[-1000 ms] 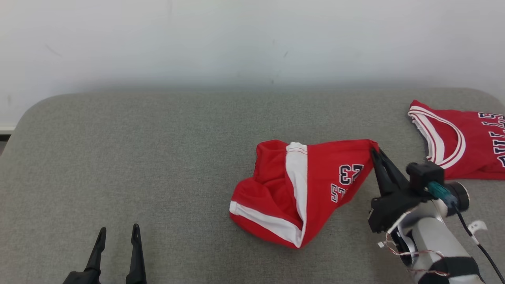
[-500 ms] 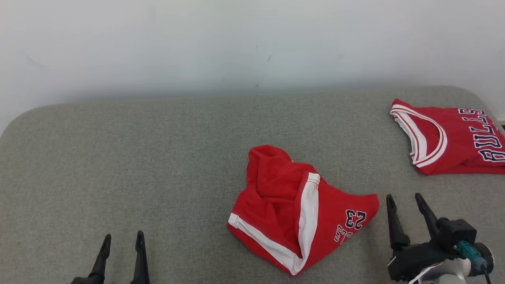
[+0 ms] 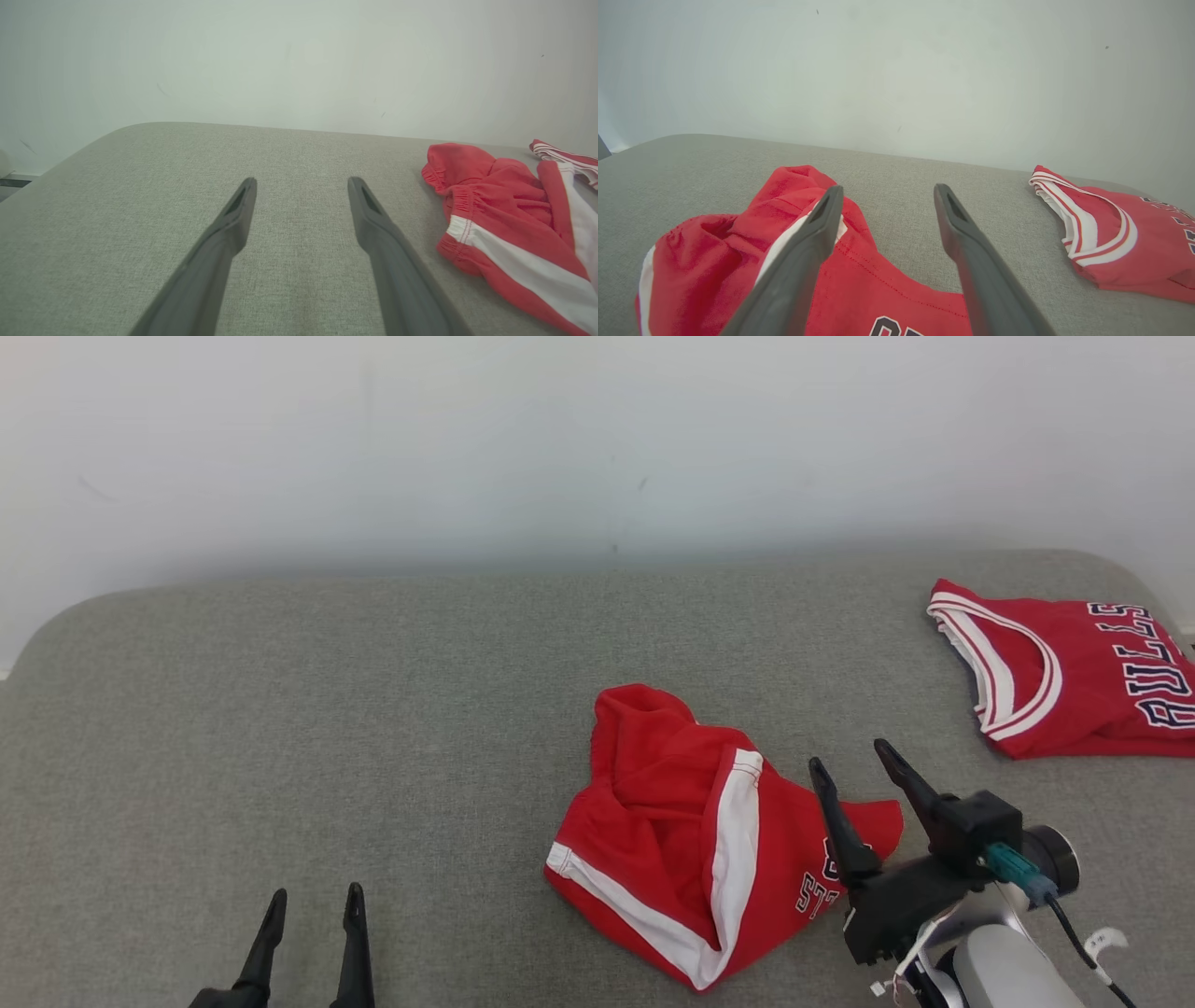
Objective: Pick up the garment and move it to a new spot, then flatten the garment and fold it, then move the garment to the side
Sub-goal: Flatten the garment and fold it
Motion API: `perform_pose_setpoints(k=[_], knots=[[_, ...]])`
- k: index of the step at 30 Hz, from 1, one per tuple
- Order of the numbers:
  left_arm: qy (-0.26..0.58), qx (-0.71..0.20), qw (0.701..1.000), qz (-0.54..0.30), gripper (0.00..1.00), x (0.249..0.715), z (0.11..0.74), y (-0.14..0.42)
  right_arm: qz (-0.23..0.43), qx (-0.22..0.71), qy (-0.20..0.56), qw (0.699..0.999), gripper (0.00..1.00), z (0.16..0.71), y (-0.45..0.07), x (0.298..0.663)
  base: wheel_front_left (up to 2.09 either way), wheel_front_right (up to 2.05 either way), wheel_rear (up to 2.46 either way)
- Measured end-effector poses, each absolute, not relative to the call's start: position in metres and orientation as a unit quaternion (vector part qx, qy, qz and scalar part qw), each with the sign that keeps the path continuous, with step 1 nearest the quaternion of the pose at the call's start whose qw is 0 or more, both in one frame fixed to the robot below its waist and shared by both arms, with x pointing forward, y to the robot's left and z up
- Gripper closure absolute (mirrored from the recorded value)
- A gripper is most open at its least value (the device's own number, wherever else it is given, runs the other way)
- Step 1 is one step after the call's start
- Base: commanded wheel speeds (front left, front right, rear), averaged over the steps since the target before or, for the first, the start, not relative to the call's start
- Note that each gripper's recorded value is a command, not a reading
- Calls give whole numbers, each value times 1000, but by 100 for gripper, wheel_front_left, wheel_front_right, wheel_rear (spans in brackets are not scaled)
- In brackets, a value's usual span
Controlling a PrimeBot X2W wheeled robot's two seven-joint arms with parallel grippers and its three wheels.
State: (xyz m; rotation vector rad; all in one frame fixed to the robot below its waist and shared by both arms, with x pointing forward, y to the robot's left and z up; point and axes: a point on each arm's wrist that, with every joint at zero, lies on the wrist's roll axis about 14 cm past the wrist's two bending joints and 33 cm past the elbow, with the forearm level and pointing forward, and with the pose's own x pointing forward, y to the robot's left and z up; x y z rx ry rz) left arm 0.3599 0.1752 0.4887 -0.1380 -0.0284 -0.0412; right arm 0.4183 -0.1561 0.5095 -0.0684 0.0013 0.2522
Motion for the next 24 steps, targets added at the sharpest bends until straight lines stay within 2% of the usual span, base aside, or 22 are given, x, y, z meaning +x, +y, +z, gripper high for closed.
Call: perform_pose_setpoints(k=[13, 15, 16, 17, 18, 19, 24], knots=[[-10, -75, 997, 7, 0, 349, 485, 189, 189, -61, 83, 976, 0, 482, -120, 451, 0, 0, 0], [-6, -77, 997, 12, 0, 348, 483, 193, 196, -54, 95, 974, 13, 475, -113, 453, 0, 0, 0], [-5, -77, 997, 15, 0, 347, 482, 194, 199, -55, 105, 973, 13, 470, -111, 454, 0, 0, 0], [-4, -77, 997, 17, 0, 347, 482, 195, 202, -55, 117, 971, 50, 464, -109, 454, 0, 0, 0], [-4, -76, 997, 18, 0, 348, 481, 196, 204, -52, 124, 970, 92, 460, -107, 454, 0, 0, 0], [-3, -77, 997, 20, 0, 348, 481, 197, 205, -51, 124, 970, 100, 458, -106, 455, 0, 0, 0], [0, -76, 997, 23, 0, 350, 479, 199, 199, -39, 83, 976, 100, 472, -110, 462, 0, 0, 0]])
